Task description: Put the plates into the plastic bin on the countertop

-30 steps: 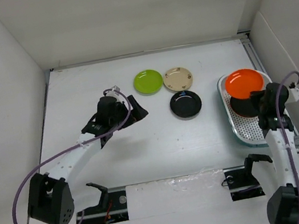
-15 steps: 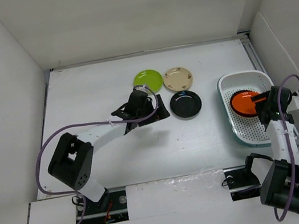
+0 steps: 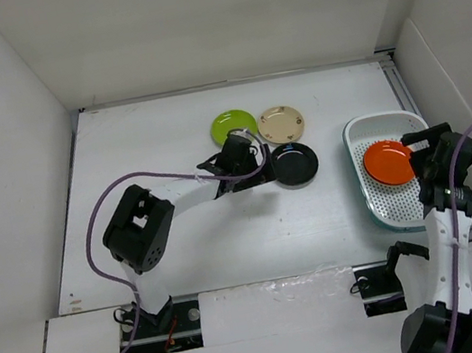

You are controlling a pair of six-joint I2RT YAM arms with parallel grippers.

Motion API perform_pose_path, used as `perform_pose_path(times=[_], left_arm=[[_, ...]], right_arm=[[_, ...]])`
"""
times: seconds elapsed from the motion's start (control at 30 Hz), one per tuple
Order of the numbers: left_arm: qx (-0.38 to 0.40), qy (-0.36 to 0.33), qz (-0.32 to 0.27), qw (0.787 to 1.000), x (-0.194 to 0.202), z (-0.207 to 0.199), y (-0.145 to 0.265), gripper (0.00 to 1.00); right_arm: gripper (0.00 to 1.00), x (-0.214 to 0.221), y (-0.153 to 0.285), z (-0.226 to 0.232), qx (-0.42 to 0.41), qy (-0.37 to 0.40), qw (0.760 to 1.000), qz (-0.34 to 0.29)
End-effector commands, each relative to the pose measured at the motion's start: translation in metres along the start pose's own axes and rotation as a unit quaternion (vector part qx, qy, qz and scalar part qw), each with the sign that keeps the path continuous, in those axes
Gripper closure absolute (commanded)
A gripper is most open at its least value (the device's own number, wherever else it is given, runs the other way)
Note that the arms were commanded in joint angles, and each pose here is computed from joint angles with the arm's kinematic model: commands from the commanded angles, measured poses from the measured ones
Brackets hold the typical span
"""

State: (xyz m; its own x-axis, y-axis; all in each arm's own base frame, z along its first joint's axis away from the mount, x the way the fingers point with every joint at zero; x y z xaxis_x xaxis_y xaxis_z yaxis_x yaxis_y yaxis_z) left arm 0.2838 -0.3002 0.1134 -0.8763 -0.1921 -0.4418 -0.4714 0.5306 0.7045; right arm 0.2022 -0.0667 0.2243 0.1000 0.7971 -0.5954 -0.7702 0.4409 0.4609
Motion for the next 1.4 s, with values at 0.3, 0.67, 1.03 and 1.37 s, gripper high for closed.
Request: perform_pose_path(times=[0.3,0.67,1.03,1.37], left_arm=[[-0.001,0.012,0.008,1.000,-0.009,-0.007,-0.055,0.26],[-0.035,0.029,-0.001,0.999,-0.006,0.005,-0.061,1.00],[0.082,-0.002,-0.060,0.995,-0.029,-0.043,0.055,1.00],[0.157,-0.026,-0.069,0.985,-0.035,-0.069,0.113,1.00]], right_arm=[[0.00,0.011,0.026,0.028,-0.138,0.016,0.988,0.069],[0.04,0.039,0.043,0.046,-0.328,0.073,0.928,0.159],[0.04,0.081,0.041,0.069,-0.411,0.163,0.861,0.252],[0.04,0.145,0.050,0.093,-0.455,0.223,0.803,0.313]])
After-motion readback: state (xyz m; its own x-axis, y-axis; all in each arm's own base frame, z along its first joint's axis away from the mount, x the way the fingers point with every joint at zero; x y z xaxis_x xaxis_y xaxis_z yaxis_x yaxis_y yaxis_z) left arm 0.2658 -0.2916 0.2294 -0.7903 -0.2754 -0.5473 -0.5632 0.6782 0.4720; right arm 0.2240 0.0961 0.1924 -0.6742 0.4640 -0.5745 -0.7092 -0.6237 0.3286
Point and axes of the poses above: each gripper's point midway between its finger pads, its own y axis back along the fingers, its own z axis along the line the jaws close on, x = y × z, the point moved 7 cm from there along y, back along the fingers, and after that the axes turned 5 degrees about y, right-handed, at the moved point
